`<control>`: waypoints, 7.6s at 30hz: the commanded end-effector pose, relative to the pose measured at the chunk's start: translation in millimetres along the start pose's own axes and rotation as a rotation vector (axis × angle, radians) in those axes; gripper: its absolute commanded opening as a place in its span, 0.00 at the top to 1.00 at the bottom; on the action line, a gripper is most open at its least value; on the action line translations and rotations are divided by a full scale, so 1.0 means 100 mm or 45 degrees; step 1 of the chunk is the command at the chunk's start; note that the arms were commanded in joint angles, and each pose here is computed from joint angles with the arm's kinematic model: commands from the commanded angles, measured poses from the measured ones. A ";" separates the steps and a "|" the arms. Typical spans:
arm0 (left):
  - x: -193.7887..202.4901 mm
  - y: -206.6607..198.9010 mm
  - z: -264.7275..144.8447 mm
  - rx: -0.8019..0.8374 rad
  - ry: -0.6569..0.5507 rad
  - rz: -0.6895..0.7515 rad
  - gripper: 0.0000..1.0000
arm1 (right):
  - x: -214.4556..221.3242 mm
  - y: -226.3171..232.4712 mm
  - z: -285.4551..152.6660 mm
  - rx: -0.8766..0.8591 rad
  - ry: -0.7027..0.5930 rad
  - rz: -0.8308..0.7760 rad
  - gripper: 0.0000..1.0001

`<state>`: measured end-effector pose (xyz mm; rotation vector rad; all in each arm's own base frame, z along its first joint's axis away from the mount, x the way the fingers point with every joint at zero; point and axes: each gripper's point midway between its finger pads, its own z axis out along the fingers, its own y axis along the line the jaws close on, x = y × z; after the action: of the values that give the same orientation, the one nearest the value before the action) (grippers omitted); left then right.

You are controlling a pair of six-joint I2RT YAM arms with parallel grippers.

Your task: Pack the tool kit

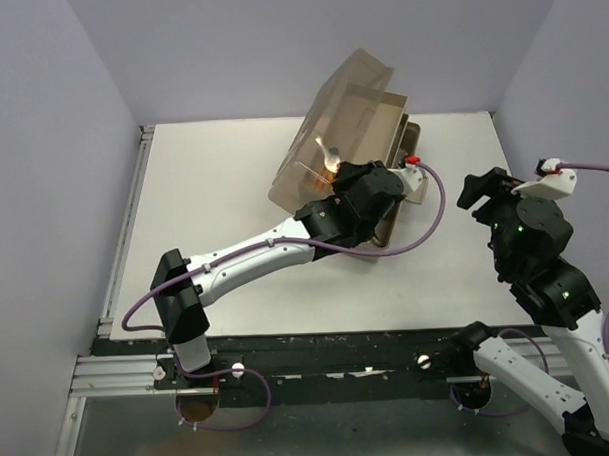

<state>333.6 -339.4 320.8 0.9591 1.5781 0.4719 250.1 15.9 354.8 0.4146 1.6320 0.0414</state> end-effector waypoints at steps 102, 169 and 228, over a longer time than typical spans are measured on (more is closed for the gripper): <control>1.28 0.06 -0.06 0.680 0.188 -0.939 0.31 | 2.04 -0.60 1.09 -0.120 0.738 0.577 0.13; 1.18 0.49 0.06 0.573 0.226 -0.908 0.05 | 2.90 0.06 1.17 -0.218 1.009 0.575 0.16; 1.82 -0.08 0.53 0.697 0.432 -0.993 0.04 | 2.57 0.95 0.79 -0.752 0.967 0.894 0.16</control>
<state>396.9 -227.1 227.1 0.5469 2.1564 -0.4455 337.4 157.6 129.3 0.5329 2.0213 1.2988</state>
